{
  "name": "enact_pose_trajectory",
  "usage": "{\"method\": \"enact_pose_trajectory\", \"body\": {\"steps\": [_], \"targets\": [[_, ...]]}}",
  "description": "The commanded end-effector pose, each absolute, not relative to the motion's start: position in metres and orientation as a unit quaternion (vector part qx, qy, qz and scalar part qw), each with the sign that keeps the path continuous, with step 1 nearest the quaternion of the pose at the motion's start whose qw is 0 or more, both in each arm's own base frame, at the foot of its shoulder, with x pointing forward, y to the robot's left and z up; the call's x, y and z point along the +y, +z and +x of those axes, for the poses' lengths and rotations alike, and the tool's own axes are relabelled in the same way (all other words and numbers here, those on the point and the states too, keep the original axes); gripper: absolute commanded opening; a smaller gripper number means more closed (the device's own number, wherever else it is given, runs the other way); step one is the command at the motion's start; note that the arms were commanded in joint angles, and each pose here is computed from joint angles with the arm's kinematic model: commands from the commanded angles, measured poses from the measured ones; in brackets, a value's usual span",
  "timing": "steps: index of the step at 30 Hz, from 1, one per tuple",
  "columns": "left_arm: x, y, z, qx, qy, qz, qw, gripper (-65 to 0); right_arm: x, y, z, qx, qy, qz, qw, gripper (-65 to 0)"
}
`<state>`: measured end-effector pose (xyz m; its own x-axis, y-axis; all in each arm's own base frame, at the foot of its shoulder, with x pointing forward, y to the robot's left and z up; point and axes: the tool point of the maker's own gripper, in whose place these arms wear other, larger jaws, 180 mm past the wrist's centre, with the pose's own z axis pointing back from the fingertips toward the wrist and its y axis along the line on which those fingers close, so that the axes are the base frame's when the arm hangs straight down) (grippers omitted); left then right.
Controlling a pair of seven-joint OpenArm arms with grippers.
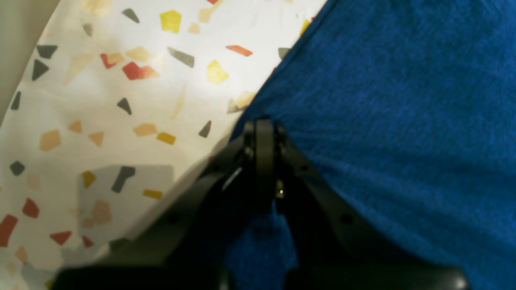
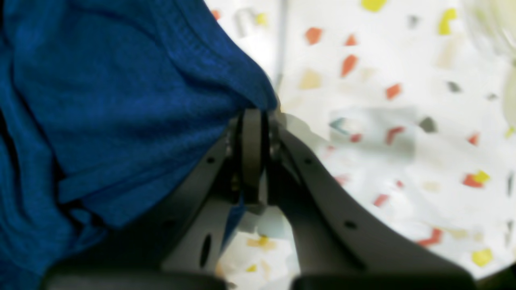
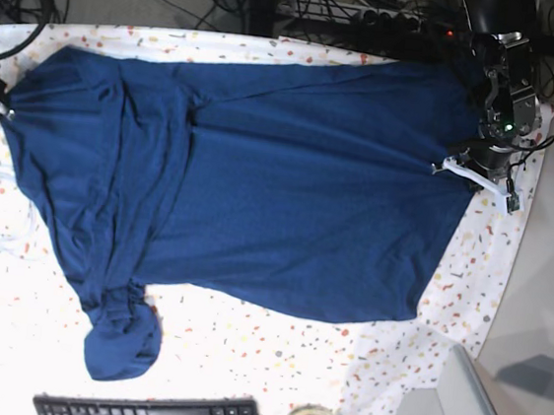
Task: Layout the t-shirt on the table in an organized manner, then fold the t-shirt properly
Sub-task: 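Release the left gripper and regrasp the shirt edge further along, then drag the grasped shirt edge with the left gripper back toward its corner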
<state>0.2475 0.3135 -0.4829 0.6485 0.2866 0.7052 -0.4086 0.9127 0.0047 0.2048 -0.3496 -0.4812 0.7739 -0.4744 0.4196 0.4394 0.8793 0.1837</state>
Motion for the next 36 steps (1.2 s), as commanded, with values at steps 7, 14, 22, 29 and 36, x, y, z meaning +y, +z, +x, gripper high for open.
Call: {"method": "enact_pose_trajectory", "body": {"steps": [7,14,22,29,36], "targets": [[0.318,-0.471,0.266,-0.385,0.188,0.087,0.899,-65.0,-0.367,-0.47,0.206,-0.247,-0.249,0.018,0.936,-65.0],[0.294,-0.461,0.293,-0.404,0.158,0.069,0.898,-65.0,-0.368,-0.47,0.206,-0.247,-0.256,0.015,0.935,-65.0],[0.284,-0.418,0.292,-0.456,0.135,0.076,0.876,-65.0,-0.361,-0.427,0.215,-0.306,-0.213,-0.018,0.928,-60.8],[0.283,-0.409,0.302,-0.469,0.134,0.075,0.87,-65.0,-0.344,-0.414,0.23,-0.325,-0.208,-0.006,0.922,-20.9],[0.271,-0.409,0.331,-0.475,0.131,0.057,0.868,-65.0,-0.335,-0.419,0.287,-0.345,-0.151,0.014,0.926,-28.8]]}}
